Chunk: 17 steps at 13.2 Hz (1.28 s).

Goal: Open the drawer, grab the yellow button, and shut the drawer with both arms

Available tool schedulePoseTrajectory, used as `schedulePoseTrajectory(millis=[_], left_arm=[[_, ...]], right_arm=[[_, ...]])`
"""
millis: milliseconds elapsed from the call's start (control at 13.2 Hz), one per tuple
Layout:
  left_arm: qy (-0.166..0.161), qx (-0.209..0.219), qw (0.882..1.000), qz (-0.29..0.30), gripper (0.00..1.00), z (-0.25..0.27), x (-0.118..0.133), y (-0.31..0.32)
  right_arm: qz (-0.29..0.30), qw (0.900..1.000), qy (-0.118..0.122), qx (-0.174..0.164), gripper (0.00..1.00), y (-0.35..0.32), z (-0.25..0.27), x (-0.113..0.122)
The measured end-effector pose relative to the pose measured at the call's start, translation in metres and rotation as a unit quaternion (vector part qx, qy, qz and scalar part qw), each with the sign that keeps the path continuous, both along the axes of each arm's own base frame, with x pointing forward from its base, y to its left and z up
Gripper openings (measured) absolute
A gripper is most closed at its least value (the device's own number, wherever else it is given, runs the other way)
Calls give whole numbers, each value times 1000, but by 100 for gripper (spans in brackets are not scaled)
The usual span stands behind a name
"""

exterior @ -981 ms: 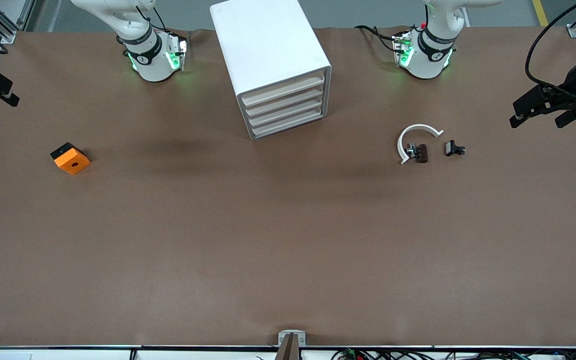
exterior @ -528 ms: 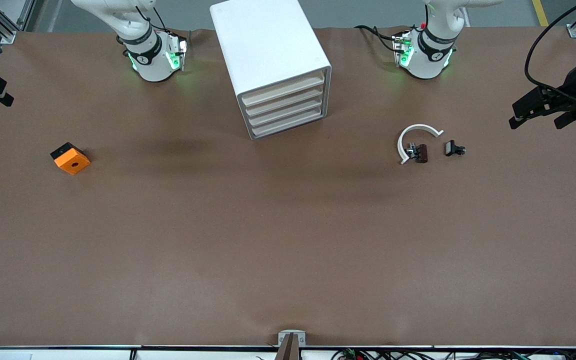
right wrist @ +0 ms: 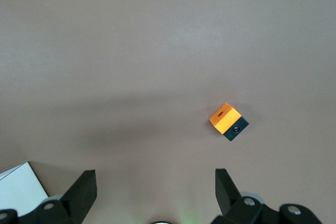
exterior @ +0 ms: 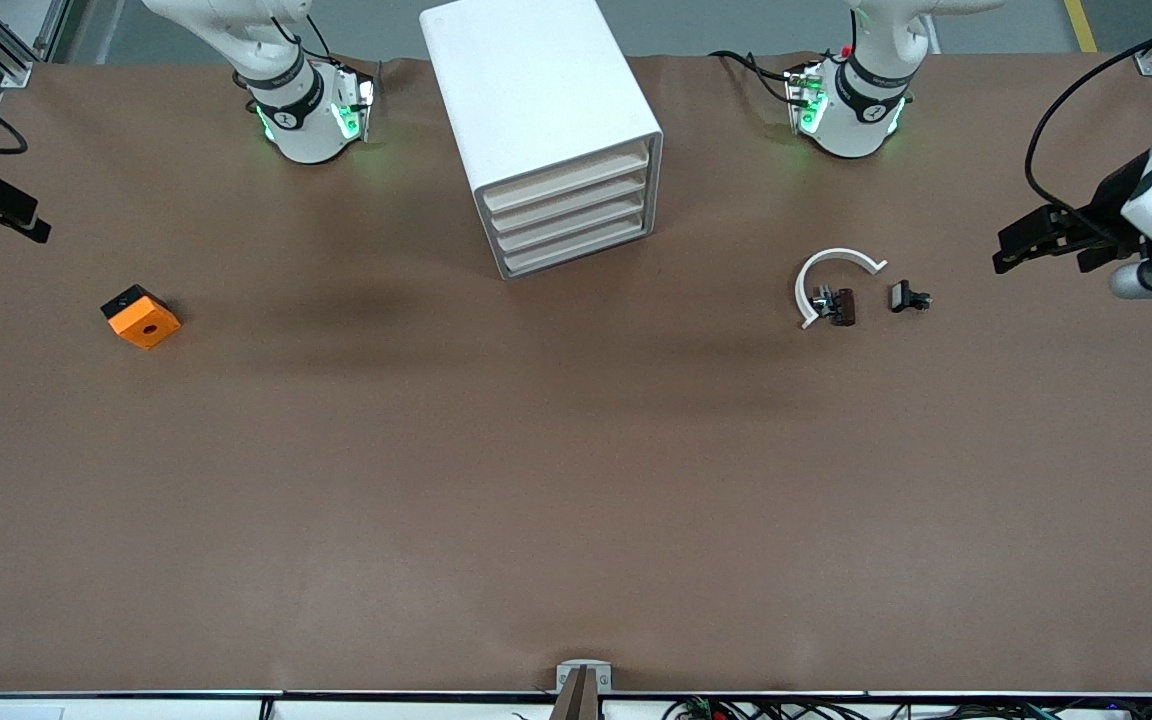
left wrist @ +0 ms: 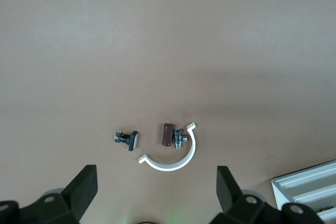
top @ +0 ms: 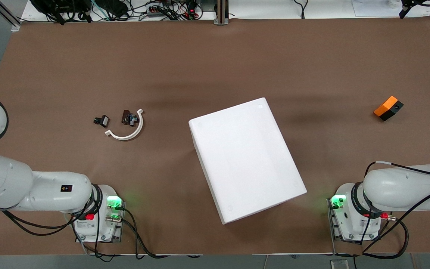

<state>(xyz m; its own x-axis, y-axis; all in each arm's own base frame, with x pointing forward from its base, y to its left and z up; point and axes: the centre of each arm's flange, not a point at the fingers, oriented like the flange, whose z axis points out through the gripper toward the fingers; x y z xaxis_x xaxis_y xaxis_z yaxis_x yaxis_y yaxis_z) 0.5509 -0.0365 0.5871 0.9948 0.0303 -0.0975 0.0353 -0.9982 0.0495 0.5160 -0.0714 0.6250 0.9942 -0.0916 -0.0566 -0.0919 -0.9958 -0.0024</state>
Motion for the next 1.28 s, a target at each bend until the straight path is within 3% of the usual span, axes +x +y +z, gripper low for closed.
schedulePoseTrajectory(millis=[302, 679, 1057, 1283], left_arm=[[35, 7, 999, 27, 100, -47, 16, -25], [63, 34, 991, 116, 100, -117, 33, -108], [79, 78, 967, 231, 100, -165, 16, -206], [84, 104, 945, 298, 100, -179, -3, -254]], right_arm=[[-4, 1000, 25, 2, 100, -6, -29, 17], [-11, 1000, 25, 2, 100, -14, -30, 19], [-15, 1000, 25, 2, 100, -18, -30, 19], [-14, 1000, 20, 1, 100, -17, -25, 20]])
